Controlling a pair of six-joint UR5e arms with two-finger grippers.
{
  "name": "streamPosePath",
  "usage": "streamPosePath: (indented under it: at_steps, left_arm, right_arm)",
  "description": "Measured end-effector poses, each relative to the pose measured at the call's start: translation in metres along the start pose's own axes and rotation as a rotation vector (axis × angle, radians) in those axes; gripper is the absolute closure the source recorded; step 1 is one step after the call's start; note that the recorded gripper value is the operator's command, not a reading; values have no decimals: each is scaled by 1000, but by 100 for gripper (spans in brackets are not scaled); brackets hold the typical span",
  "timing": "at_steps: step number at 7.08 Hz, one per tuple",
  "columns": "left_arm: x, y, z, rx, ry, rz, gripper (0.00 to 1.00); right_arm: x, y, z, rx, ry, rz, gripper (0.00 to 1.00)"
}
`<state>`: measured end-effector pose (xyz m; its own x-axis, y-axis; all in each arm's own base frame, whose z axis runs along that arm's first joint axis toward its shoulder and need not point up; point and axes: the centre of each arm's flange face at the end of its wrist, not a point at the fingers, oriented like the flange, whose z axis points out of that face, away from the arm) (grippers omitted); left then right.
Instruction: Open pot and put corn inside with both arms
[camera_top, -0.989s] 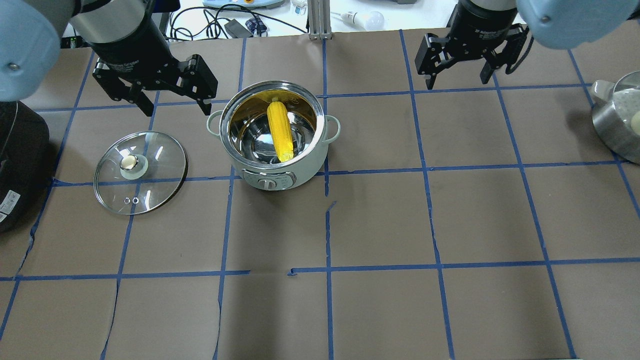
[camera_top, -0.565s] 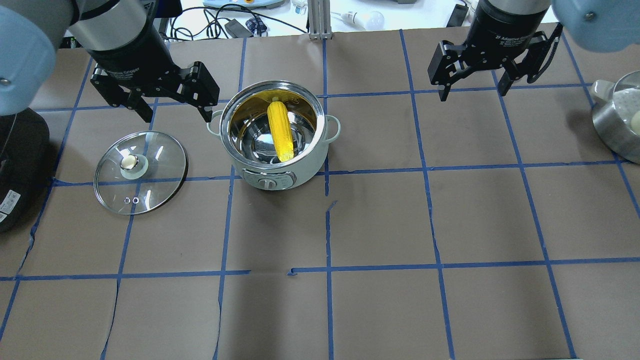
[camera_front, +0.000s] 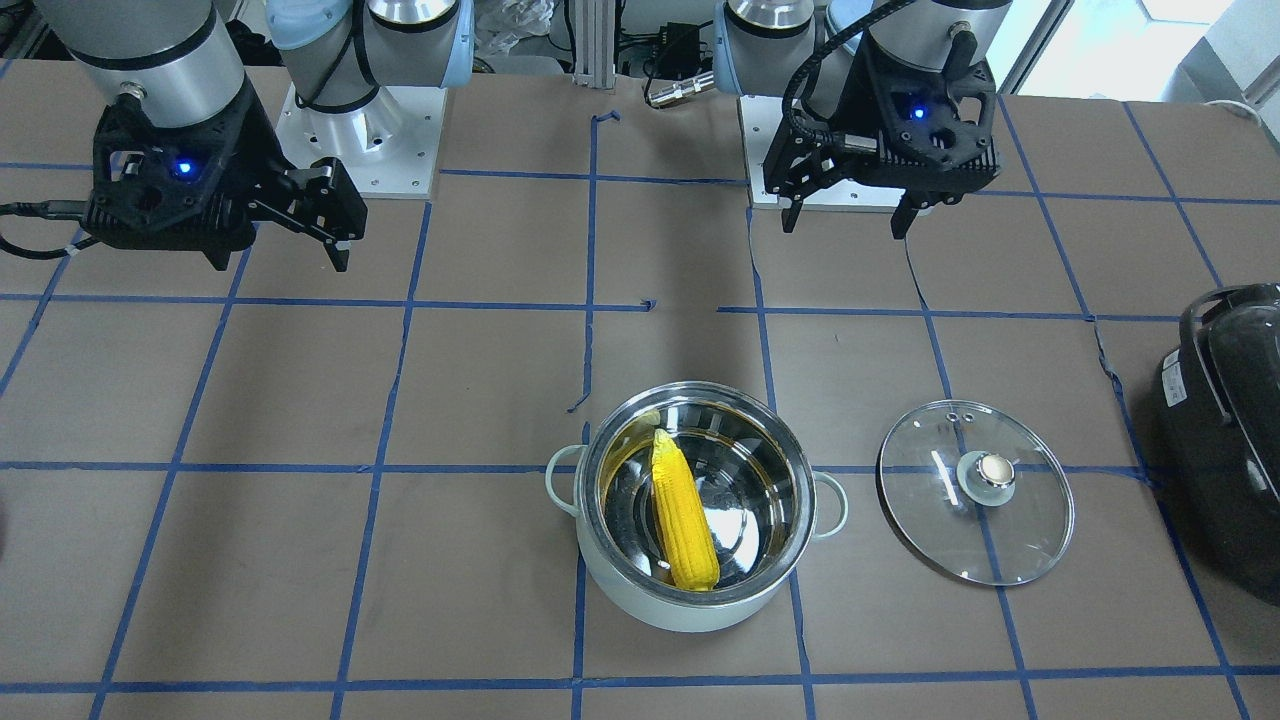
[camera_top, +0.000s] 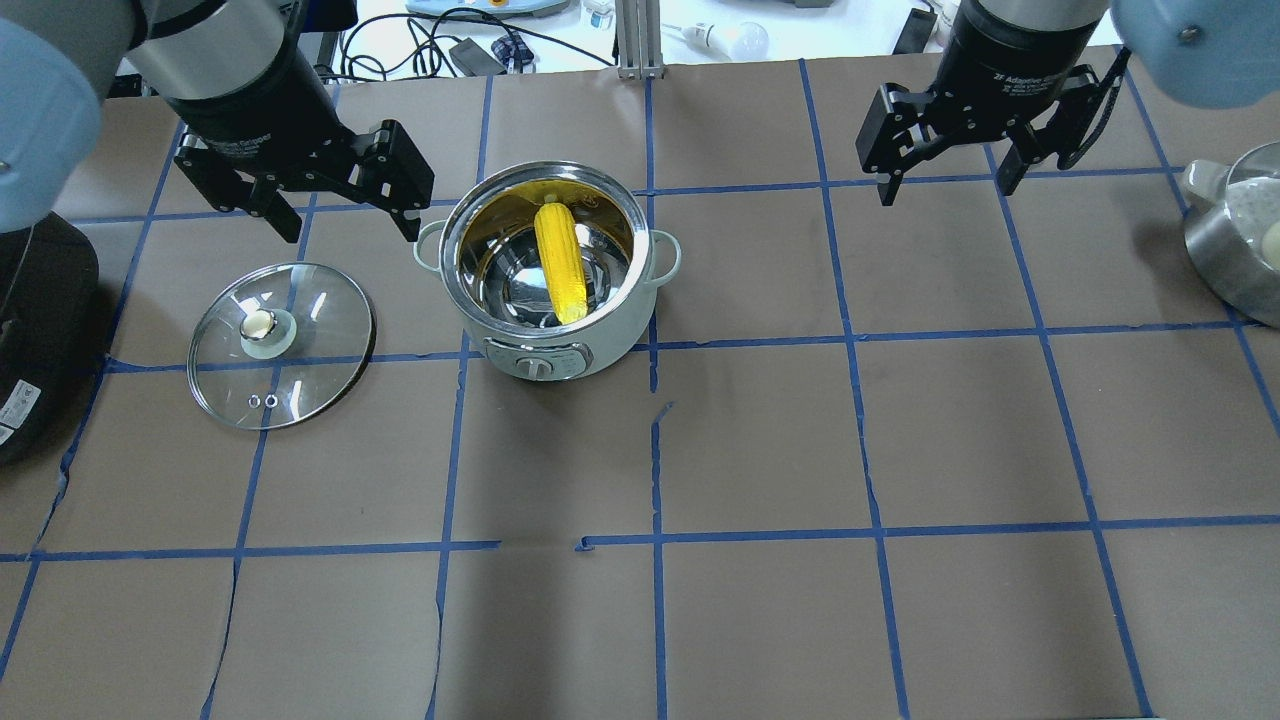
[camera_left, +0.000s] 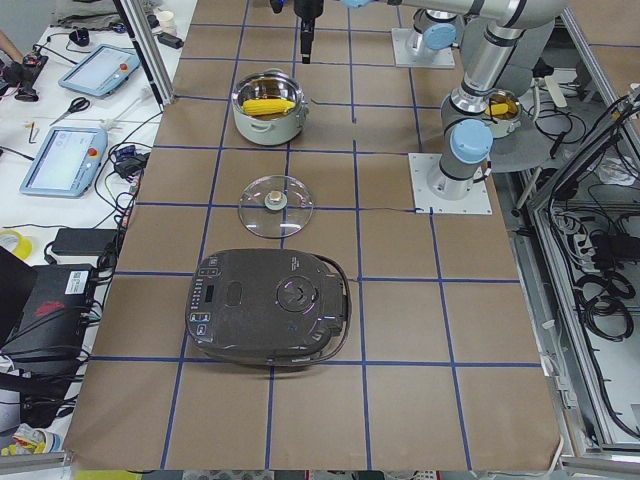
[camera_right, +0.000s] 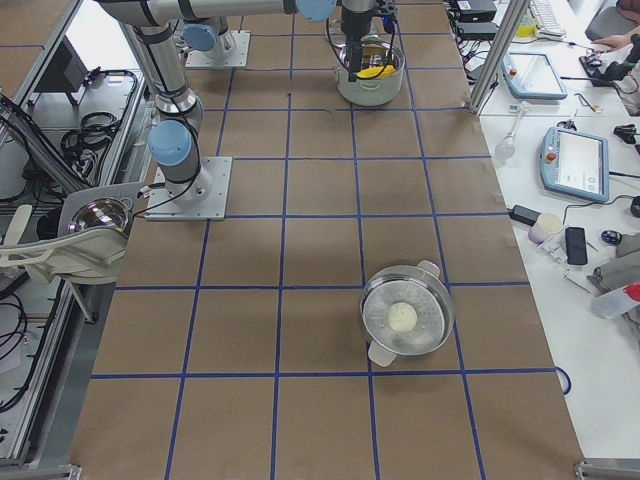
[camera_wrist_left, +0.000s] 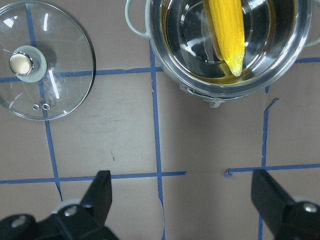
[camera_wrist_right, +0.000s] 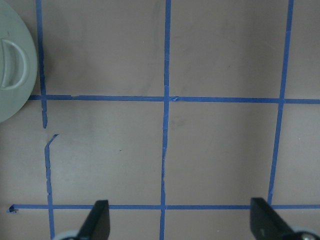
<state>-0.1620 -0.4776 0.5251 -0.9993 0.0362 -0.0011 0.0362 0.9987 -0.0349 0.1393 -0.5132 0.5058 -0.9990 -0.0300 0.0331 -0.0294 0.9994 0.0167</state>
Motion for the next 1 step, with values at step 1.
streamPosePath:
  at_steps: [1]
  left_arm:
    - [-2, -1, -1, 2, -1, -4, 0]
  right_arm:
    - [0, 0, 0, 0, 1, 0, 0]
